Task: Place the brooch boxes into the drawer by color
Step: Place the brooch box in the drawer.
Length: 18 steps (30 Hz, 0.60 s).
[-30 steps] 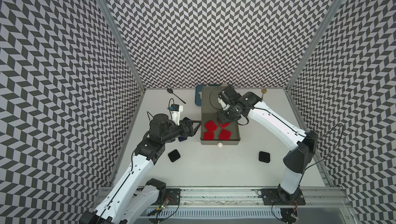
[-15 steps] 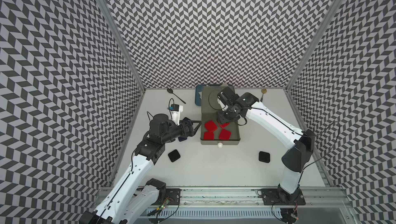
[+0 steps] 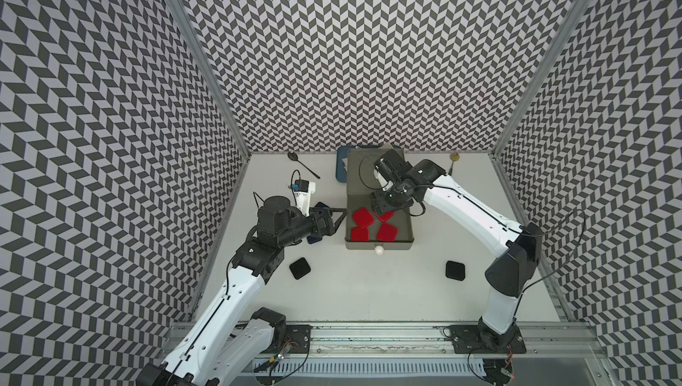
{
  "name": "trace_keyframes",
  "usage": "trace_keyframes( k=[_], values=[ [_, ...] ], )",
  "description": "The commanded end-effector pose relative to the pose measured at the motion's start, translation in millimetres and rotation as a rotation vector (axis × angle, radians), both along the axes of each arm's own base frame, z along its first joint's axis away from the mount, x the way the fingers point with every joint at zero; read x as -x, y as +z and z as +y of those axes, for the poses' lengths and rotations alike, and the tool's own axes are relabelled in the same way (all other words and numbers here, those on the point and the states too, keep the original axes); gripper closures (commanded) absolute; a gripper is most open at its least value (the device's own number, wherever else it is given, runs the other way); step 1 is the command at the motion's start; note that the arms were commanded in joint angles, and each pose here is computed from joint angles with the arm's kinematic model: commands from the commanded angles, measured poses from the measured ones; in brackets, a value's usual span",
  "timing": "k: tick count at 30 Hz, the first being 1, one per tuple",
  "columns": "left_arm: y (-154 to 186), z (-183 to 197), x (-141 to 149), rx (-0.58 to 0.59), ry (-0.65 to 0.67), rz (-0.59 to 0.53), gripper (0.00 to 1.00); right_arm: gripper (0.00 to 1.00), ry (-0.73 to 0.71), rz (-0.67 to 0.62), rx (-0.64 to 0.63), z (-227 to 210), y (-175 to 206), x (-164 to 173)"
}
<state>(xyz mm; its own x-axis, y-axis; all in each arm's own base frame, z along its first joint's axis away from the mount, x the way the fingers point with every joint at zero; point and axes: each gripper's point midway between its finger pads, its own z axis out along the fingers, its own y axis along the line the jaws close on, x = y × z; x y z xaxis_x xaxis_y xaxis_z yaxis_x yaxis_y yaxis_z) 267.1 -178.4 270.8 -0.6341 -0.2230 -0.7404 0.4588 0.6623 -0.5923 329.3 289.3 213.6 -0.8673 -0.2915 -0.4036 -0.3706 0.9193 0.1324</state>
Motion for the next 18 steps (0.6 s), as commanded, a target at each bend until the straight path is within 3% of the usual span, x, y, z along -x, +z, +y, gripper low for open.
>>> trace_keyframes(
  k=[1,6,11,14,18],
  values=[
    [5,2,2,-0.008,0.003,-0.014,0.05,0.28,0.033,-0.083,-0.110,10,40,-2],
    [16,7,3,-0.022,0.028,-0.026,0.05,0.28,0.080,-0.168,-0.263,18,91,9],
    [57,20,11,-0.056,0.074,-0.097,0.06,0.27,0.030,-0.349,-0.397,-2,158,16],
    [54,15,20,-0.019,0.047,-0.008,0.10,0.27,-0.028,-0.430,-0.466,-31,194,13],
    [36,8,44,0.061,0.055,0.084,0.17,0.27,-0.097,-0.481,-0.498,-77,214,5]
  ],
)
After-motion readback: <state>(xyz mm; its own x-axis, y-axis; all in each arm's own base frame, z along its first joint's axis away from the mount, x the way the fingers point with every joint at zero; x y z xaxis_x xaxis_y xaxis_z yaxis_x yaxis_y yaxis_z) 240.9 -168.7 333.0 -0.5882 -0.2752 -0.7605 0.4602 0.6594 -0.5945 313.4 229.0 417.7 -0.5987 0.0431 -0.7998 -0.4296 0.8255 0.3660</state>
